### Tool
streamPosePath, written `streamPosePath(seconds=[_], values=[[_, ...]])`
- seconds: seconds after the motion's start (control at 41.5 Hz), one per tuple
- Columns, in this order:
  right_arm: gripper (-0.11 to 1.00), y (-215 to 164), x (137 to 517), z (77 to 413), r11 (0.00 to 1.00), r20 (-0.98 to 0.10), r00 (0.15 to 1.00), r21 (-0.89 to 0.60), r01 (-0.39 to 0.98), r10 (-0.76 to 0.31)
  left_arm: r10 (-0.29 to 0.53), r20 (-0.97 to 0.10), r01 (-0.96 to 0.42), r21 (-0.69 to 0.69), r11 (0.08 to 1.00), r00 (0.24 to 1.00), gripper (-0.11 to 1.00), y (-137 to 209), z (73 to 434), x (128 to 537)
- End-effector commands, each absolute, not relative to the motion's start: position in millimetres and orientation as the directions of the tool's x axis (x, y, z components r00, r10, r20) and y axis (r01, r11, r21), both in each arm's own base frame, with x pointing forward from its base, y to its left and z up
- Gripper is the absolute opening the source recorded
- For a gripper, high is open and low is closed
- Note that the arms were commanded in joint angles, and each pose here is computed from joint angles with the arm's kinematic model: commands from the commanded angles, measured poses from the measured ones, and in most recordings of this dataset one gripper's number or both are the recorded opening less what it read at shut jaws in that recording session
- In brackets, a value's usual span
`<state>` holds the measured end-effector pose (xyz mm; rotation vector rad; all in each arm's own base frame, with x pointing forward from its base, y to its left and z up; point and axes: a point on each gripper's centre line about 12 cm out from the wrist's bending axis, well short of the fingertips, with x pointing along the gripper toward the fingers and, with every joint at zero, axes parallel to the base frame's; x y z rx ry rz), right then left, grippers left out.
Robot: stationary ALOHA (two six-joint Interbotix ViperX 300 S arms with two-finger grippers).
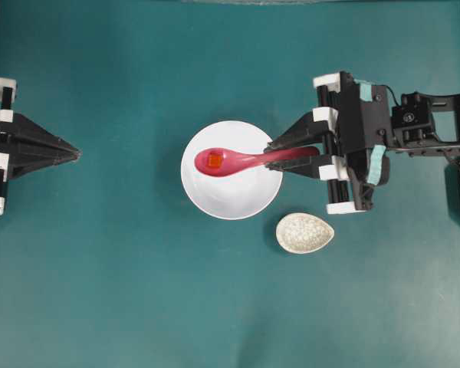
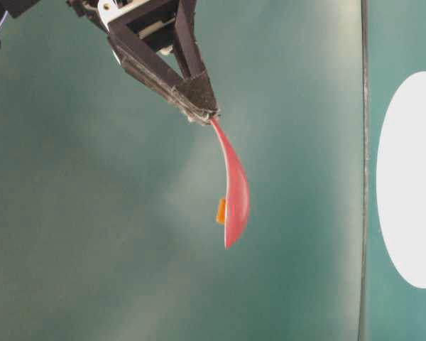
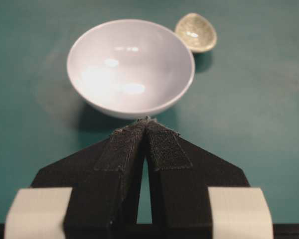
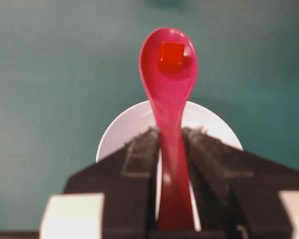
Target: Grip the spoon and scoop the red block from the bowl with right arm.
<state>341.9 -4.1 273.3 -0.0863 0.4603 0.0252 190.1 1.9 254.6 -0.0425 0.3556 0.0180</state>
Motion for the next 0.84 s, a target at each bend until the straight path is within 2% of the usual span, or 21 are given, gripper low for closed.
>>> streamPosePath(seconds=[0.0,0.819], values=[[0.25,-3.8,343.5,292.3,0.996,-0.393,0.919,-0.080,-0.039,0.004,0.012,-0.328,-0.025,-0.036,0.999,0.945,0.00,2.3,261.8,192.3],[0.25,-3.8,342.0,293.2,0.996,-0.390,0.921,-0.080,-0.039,0.004,0.012,-0.331,-0.027,-0.040,0.999,0.944,0.00,2.3,261.4,192.2]])
